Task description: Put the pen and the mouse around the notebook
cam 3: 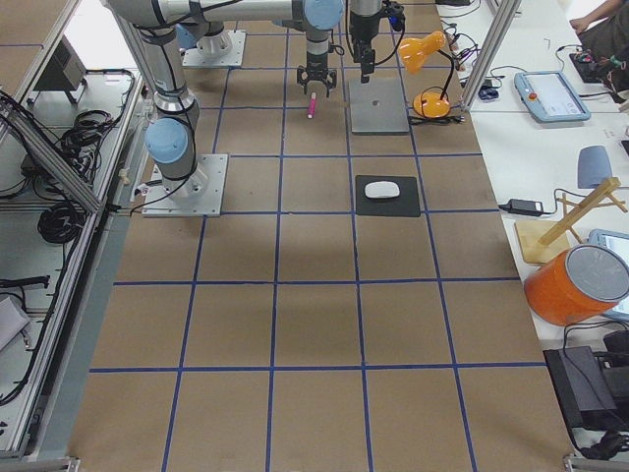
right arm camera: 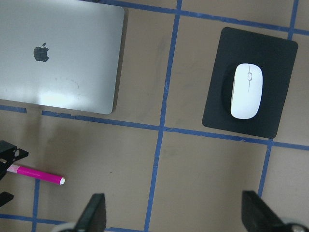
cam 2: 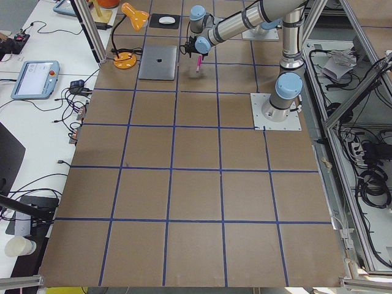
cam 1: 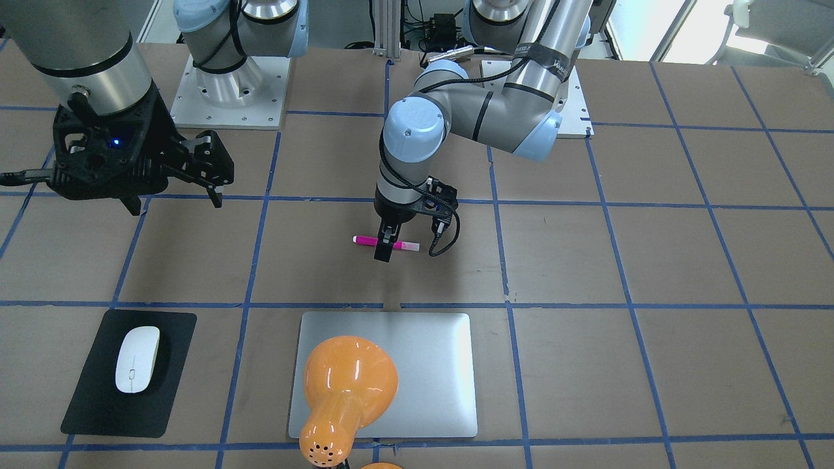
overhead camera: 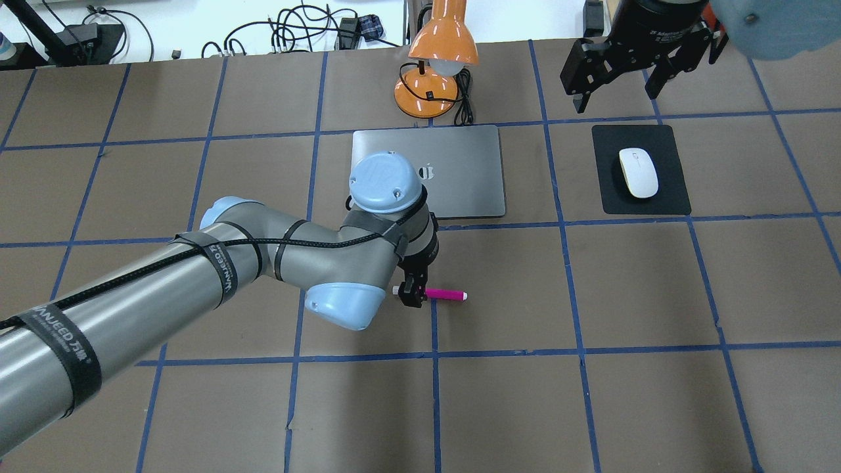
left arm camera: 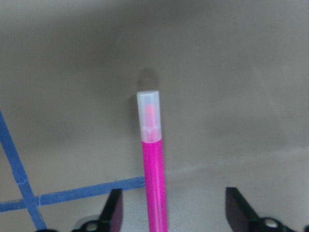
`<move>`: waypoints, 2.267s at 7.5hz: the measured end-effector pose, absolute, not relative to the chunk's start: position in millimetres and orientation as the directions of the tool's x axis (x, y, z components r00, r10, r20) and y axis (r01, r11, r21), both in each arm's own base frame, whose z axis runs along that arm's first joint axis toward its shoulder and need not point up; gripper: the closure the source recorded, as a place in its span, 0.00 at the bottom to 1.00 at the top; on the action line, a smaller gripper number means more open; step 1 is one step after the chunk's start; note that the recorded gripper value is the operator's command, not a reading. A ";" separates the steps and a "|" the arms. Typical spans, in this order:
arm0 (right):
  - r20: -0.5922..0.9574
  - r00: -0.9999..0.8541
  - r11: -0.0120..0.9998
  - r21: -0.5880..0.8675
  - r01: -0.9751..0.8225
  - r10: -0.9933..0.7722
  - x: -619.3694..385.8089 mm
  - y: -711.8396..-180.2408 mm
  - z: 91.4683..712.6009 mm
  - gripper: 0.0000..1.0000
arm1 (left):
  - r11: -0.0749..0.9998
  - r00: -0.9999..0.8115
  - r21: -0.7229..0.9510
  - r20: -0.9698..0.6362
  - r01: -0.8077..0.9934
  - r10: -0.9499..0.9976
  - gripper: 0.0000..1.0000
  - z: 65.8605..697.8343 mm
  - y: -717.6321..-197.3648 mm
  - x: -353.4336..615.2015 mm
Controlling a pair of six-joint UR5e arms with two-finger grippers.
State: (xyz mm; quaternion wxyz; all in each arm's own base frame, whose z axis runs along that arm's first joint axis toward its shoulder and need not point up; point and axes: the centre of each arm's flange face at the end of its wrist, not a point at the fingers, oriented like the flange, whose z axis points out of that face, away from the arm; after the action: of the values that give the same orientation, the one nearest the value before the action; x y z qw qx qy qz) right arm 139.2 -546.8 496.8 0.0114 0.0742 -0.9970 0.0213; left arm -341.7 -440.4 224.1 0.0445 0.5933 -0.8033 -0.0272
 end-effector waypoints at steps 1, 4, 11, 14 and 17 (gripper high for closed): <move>0.020 -0.992 0.992 -0.020 -0.127 -0.127 139.8 -544.0 494.8 0.00 | 0.437 -0.436 0.082 0.036 -0.895 -0.899 0.00 246.8 -434.0 -333.6; 0.029 -0.998 0.998 -0.005 -0.060 -0.059 139.0 -540.9 495.0 0.00 | 0.825 -0.832 0.126 -0.011 -0.551 -0.554 0.08 343.8 -434.9 -272.1; 0.025 -0.999 0.999 -0.009 -0.044 -0.044 139.5 -541.4 495.2 0.00 | 0.995 -0.996 -0.065 0.045 -0.076 -0.073 0.00 477.9 -478.9 -127.0; 0.018 -0.999 0.999 -0.006 -0.039 -0.039 140.2 -541.2 494.0 0.00 | 0.994 -0.998 -0.086 0.018 -0.067 -0.065 0.00 480.1 -482.3 -120.6; 0.016 -0.999 0.999 -0.003 -0.038 -0.038 140.4 -541.0 493.3 0.00 | 0.993 -0.997 -0.092 0.018 -0.070 -0.069 0.00 483.1 -483.2 -118.6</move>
State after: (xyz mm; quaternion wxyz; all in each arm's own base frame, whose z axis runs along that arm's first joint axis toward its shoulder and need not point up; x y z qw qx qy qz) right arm 140.4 -541.0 493.3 0.0079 0.0188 -0.9998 0.0018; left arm -118.6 -483.2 483.1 0.0073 0.0349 -0.9983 0.0464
